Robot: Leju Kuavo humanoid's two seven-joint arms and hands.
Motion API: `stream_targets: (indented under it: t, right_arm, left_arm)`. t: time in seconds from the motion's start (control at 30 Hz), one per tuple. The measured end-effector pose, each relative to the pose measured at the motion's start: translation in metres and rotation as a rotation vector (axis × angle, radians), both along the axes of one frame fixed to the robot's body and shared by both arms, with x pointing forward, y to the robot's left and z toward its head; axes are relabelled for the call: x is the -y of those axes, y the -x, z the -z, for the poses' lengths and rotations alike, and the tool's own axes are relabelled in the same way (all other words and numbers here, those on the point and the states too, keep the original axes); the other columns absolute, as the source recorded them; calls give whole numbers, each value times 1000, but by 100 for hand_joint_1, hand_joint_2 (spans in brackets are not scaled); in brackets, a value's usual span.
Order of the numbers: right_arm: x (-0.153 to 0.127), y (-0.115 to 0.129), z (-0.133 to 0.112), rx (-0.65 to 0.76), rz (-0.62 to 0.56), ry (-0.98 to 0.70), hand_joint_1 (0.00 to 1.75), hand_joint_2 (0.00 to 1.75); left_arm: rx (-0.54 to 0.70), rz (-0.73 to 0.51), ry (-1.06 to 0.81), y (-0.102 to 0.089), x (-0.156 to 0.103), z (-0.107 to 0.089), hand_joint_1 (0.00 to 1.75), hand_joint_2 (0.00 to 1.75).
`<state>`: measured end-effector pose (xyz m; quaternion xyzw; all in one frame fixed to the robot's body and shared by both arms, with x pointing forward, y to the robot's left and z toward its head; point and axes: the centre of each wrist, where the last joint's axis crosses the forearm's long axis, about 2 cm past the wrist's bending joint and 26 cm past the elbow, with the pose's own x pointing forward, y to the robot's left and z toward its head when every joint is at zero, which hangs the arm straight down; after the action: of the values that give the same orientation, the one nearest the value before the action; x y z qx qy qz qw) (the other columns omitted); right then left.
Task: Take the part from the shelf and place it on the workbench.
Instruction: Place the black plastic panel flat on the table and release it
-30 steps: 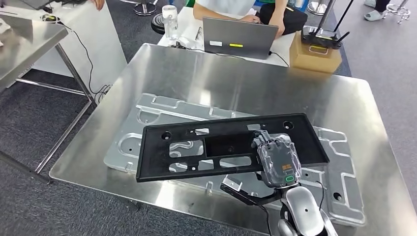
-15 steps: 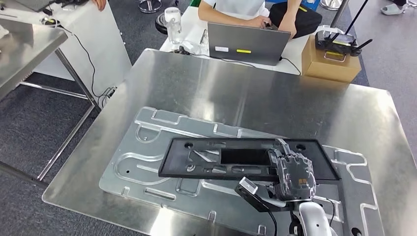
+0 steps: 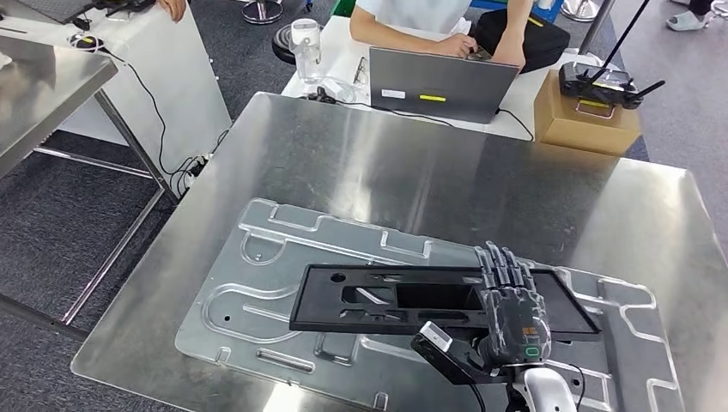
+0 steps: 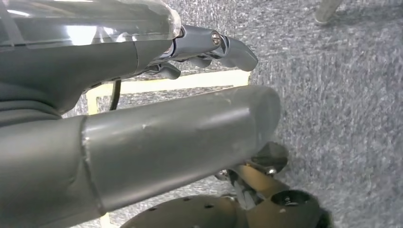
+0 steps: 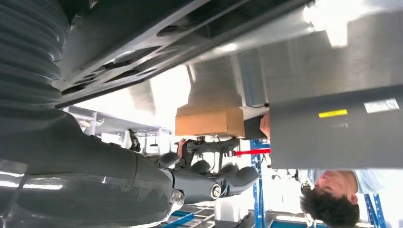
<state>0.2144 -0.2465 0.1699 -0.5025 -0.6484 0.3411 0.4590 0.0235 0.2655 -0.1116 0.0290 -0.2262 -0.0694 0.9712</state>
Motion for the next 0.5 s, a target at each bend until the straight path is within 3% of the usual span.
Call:
stream_targets:
  t: [0.5]
  right_arm:
    - [12, 16, 2, -1, 2, -42, 0, 175]
  left_arm:
    - [29, -53, 25, -2, -17, 1, 0, 0]
